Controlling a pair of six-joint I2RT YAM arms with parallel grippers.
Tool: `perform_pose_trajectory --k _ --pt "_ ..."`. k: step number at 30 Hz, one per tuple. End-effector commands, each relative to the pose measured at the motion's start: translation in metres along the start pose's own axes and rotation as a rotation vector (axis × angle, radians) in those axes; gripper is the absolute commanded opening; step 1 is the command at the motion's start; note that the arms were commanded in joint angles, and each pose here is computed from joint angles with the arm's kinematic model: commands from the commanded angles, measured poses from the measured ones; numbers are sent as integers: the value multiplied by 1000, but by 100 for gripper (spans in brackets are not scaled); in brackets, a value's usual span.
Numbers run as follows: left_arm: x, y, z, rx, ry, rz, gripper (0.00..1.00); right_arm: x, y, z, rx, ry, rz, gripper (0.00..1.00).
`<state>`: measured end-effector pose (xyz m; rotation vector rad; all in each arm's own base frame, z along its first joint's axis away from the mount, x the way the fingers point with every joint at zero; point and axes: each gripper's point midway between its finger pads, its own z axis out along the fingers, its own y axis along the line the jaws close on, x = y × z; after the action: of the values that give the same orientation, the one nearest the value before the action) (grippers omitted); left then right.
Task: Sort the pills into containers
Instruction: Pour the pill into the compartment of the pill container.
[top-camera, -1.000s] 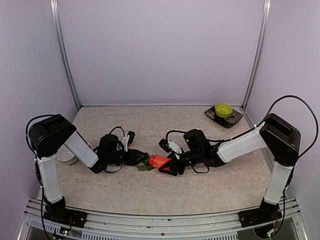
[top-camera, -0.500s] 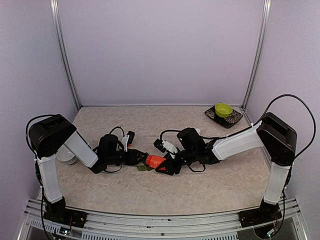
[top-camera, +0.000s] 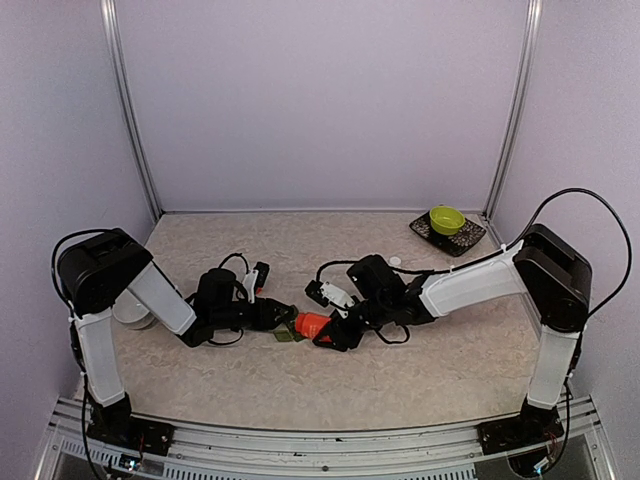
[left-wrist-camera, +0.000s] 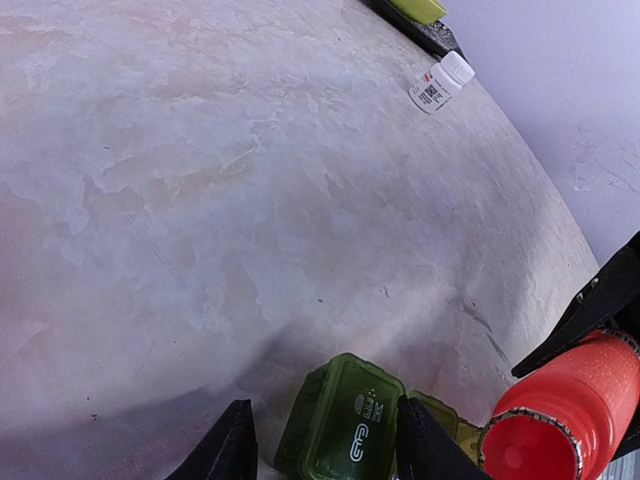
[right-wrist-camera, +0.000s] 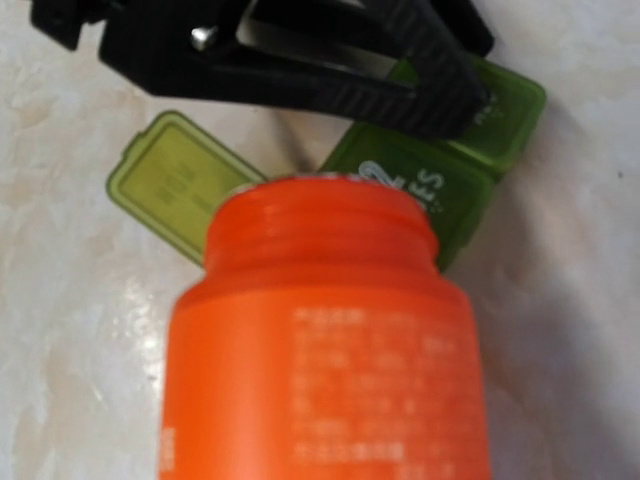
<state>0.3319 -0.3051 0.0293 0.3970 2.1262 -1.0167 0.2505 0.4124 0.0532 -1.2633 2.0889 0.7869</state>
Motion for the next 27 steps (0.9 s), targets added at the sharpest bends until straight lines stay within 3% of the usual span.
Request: perform_pose_trajectory --k 1,27 --pt "23 14 -2 -42 65 -34 48 0 5 6 15 39 -13 0" --pt "23 15 -1 -44 67 -37 48 -5 3 -1 81 154 -8 0"
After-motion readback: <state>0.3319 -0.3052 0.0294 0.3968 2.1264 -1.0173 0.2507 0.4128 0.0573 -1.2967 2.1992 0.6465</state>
